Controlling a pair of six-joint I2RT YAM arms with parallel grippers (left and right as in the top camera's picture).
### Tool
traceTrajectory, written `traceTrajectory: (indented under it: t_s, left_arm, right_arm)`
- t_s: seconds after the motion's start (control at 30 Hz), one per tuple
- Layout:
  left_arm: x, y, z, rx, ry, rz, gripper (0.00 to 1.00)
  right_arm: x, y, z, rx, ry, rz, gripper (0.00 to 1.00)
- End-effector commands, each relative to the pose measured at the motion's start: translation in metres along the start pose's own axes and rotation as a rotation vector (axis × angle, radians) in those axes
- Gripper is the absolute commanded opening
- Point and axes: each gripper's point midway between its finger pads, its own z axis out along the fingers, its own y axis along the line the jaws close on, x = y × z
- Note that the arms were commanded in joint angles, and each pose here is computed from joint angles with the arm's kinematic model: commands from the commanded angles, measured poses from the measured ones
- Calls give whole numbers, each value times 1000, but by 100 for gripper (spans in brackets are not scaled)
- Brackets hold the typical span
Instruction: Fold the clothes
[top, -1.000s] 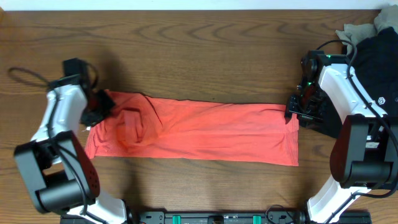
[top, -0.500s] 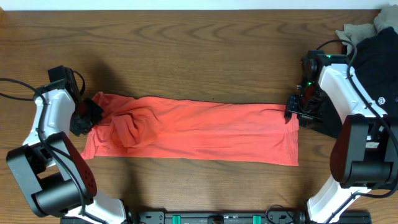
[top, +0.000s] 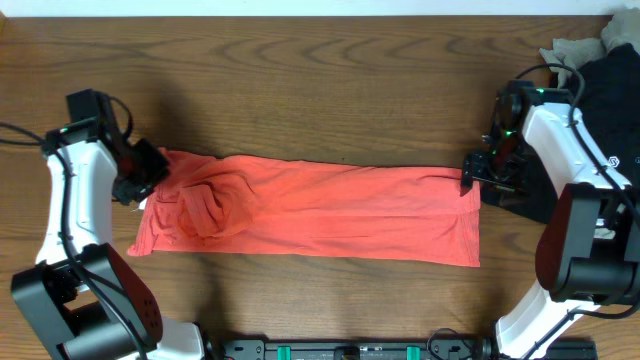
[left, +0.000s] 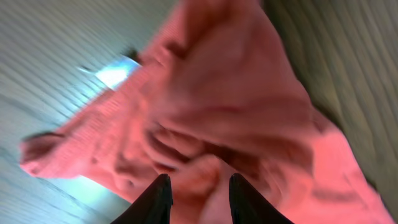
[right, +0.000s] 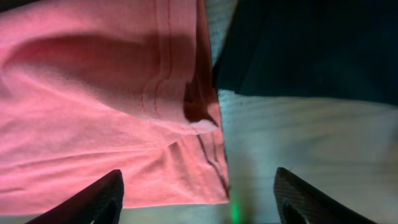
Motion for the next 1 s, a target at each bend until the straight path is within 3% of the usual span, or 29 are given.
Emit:
traceTrajectory:
  t_s: [0.0, 0.27, 0.43, 0.5, 0.53, 0.57, 0.63, 0.97]
  left_arm:
    - [19, -20, 3, 28, 52, 90, 33]
    - [54, -38, 17, 7, 116, 217, 34]
    - [55, -39, 17, 8, 116, 221, 34]
    - [55, -39, 17, 8, 116, 222, 34]
    - [55, -39, 17, 8, 115, 222, 34]
    - [55, -40, 17, 8, 115, 222, 34]
    - [54, -40, 18, 10, 112, 222, 34]
    - [52, -41, 18, 15, 103, 224, 35]
  right_arm:
    - [-2, 2, -1, -68, -10, -120, 78]
    - [-2, 17, 25, -172, -22, -145, 73]
    - [3, 2, 52, -109, -21, -79, 67]
    - [4, 1, 57, -103, -22, -61, 58]
    - [5, 1, 58, -104, -19, -60, 40]
    - [6, 1, 58, -103, -15, -56, 29]
    - [8, 0, 56, -102, -6, -55, 19]
    - [3, -6, 36, -65, -3, -45, 32]
